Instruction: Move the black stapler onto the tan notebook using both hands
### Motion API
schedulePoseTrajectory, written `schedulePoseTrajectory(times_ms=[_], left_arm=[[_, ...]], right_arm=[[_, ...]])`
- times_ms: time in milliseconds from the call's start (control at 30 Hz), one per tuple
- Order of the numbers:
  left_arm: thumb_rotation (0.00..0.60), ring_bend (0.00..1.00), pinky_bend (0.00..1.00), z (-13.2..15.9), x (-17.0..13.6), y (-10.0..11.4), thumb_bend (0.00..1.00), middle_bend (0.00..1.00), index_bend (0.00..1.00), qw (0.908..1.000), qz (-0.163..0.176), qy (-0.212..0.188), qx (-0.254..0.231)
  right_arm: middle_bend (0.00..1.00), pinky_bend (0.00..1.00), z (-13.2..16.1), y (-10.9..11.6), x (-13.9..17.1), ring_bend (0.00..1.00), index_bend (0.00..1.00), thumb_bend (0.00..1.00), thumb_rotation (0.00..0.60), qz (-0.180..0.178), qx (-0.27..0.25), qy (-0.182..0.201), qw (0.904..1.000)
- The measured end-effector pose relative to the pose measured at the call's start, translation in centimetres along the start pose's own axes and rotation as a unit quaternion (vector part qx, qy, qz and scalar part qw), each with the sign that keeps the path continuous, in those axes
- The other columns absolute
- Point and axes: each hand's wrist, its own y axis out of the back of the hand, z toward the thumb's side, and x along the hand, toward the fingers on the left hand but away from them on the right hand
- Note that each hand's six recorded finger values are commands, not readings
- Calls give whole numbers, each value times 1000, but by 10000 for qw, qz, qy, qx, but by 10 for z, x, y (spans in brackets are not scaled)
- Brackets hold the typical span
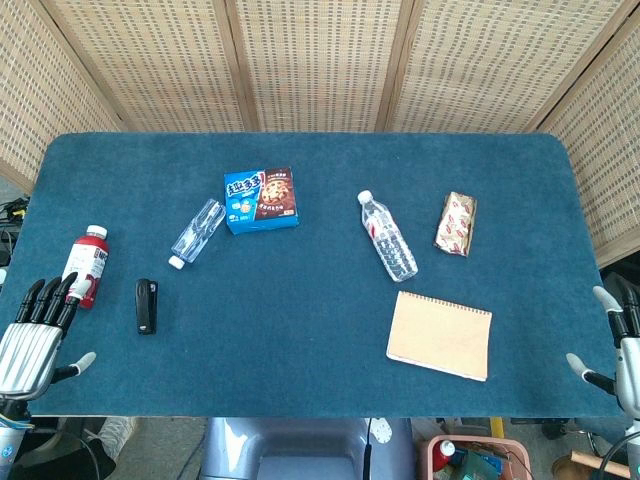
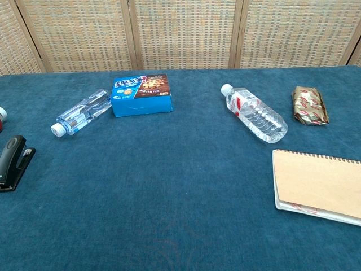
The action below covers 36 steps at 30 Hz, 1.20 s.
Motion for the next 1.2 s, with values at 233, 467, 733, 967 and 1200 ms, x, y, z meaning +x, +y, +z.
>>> schedulePoseTrajectory(times_ms=[233, 467, 733, 967, 1200], left_arm=[[600, 0, 0, 0, -1, -2, 0, 0, 0, 10000, -81, -13, 27], [600, 0, 0, 2, 13, -10, 0, 0, 0, 9989, -217, -314, 280], [600, 0, 0, -6, 55, -28, 4, 0, 0, 9790, -390, -1662, 1111], [600, 0, 0, -36, 92, -47, 50, 0, 0, 9433, -801, -2649, 1831], [600, 0, 0, -45, 122, -72, 67, 0, 0, 9081, -1268, -3280, 2274]], right_arm=[[0, 0, -2, 1, 0, 0, 0, 0, 600, 0, -30, -56, 10000], [0, 0, -4, 2, -3, 0, 0, 0, 600, -64, -66, -139, 9999], [0, 0, -10, -6, -12, 0, 0, 0, 600, -23, 68, -325, 9994], [0, 0, -12, -11, -20, 0, 0, 0, 600, -58, 213, -448, 9988], [0, 0, -11, -17, -25, 0, 0, 0, 600, -40, 340, -535, 9980]])
